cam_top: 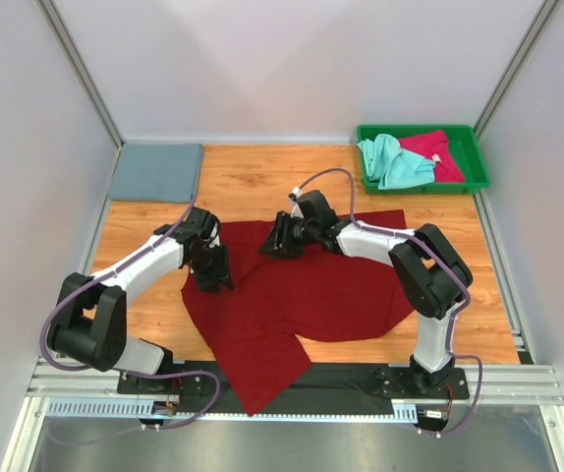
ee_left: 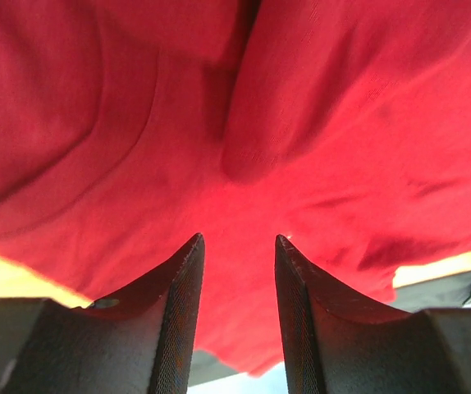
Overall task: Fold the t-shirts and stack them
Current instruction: Fold the tshirt
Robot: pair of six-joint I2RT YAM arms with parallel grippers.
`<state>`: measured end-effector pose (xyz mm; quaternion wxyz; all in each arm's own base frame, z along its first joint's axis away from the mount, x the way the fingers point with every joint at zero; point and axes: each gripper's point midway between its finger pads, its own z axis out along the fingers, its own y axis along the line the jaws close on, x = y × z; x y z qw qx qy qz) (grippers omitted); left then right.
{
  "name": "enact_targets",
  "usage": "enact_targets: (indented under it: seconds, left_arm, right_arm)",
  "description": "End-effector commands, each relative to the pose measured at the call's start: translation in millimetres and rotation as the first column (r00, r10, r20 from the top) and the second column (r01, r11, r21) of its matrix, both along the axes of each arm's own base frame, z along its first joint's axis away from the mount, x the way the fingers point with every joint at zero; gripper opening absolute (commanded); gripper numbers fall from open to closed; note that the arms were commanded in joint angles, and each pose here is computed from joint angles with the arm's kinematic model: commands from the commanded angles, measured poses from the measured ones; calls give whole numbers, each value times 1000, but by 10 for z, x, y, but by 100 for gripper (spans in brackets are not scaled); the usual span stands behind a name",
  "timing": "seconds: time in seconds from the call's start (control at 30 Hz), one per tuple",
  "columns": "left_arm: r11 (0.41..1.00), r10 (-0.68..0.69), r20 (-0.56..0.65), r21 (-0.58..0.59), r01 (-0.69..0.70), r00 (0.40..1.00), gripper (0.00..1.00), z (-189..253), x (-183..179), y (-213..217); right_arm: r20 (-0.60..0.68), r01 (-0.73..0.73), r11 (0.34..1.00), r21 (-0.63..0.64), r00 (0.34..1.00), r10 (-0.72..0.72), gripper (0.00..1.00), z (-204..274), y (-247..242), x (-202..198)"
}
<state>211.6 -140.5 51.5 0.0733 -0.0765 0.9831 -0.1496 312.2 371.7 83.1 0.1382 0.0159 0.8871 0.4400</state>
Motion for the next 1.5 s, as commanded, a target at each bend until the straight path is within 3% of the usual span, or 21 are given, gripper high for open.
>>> enact_targets:
  seconds: [0.0,0.23,0.27,0.37,0.47,0.6,0.67,0.83,0.93,0.97,1.0,1.07,1.17,1.23,1.37,1.47]
  left_arm:
    - [997,56,97,-50,-51,994,47,31,352,-130]
    - [999,40,87,7,-41,995,43,-101,524,-110]
    - [999,37,83,10,-38,996,33,-103,528,-110]
    - [999,31,96,39,-35,995,20,-65,566,-66]
    - [997,11,136,75,-21,991,0,62,663,-17]
    - [990,-40,213,143,9,976,0,332,982,23]
    - [982,-83,195,185,47,977,0,332,1057,55]
    - [943,-136,238,329,52,962,0,507,1521,182]
    - [912,-157,267,409,36,951,14,694,1762,276]
    - [905,-166,273,424,37,947,28,753,1795,297]
    - [903,-165,291,430,25,943,35,844,1827,309]
    - [911,-175,287,409,44,942,43,909,1708,302]
    - [934,-196,259,344,99,946,45,882,1401,252]
    - [953,-197,302,282,111,933,45,961,1291,182]
    - [974,-193,287,168,149,938,42,681,1155,36]
    - [975,-174,234,178,133,957,38,484,1232,61]
  right_arm:
    - [13,-27,997,73,1000,26,44,112,162,-48]
    - [-47,-49,997,56,998,51,43,-81,298,-173]
    - [-53,-50,997,54,997,53,44,-98,314,-177]
    - [-71,-58,997,41,996,61,44,-131,370,-190]
    - [-63,-65,998,21,996,66,43,-121,367,-196]
    - [-42,-76,997,18,996,76,43,-115,396,-183]
    - [-62,-72,997,38,995,74,43,-168,454,-148]
    - [-36,-33,998,46,999,35,43,-138,619,193]
    - [-18,60,998,8,998,-60,42,-183,541,533]
    - [-29,76,997,-11,997,-76,42,-212,492,585]
    - [-24,97,995,-13,995,-97,42,-195,431,698]
    - [4,130,990,-47,992,-129,42,-131,303,877]
    - [12,128,991,-43,992,-127,42,51,203,958]
    - [16,114,992,-47,993,-114,43,158,181,928]
    - [35,76,997,-24,997,-75,43,254,298,858]
    - [42,17,998,-64,999,-14,42,121,358,810]
